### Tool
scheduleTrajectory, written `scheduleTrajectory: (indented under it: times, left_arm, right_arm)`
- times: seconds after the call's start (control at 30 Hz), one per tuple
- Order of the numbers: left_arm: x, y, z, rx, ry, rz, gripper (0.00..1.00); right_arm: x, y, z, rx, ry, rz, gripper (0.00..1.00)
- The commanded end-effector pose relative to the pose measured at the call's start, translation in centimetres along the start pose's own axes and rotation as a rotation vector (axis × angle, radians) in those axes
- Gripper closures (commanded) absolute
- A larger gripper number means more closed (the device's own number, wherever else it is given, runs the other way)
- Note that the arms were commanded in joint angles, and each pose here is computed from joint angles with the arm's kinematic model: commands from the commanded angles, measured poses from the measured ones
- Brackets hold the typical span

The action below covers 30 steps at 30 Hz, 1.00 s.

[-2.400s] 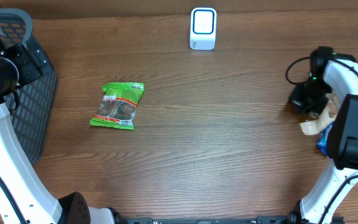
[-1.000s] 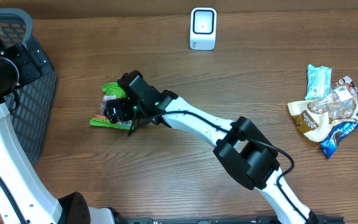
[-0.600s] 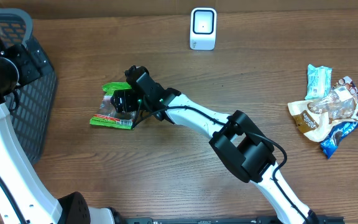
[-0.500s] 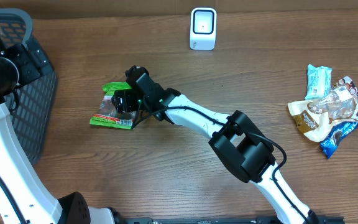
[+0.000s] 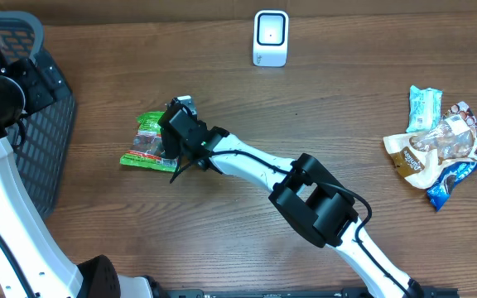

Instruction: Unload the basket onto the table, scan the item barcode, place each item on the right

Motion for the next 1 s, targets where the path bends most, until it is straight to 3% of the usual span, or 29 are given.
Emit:
scheduleTrajectory:
  times: [0.0, 0.33, 0.6, 0.8, 0.97]
  left_arm:
    - [-0.2, 0.3, -0.1, 0.010, 0.004, -0.011, 0.00]
    - [-0.2, 0.3, -0.1, 0.010, 0.004, -0.011, 0.00]
    - [-0.2, 0.3, -0.1, 0.010, 0.004, -0.011, 0.00]
    - [-0.2, 0.3, -0.1, 0.010, 0.004, -0.011, 0.00]
    - [-0.2, 0.3, -0.1, 0.010, 0.004, -0.011, 0.00]
  right_arm:
    - [3.0, -1.9, -1.3, 0.133, 0.056, 0.131, 0.38]
    - [0.3, 3.6, -3.2, 0.150, 0.012, 0.404, 0.31]
    - [1.1, 6.6, -12.2, 0.117, -0.194, 0.687, 0.35]
    - [0.1, 9.0, -18.4, 0.022, -0.208, 0.711, 0.37]
    - [-2.6, 13.4, -22.6, -0.228, -0.266, 0.594, 0.33]
Point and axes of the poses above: each gripper's point midway between its finger pads, its own y axis back along the fingers, its own z axis along the line the jaws close on, x = y × z, the point moved 9 cm from there along y, back along the fingers, and after that the axes turned 15 degrees about y, right-handed, at the moved point
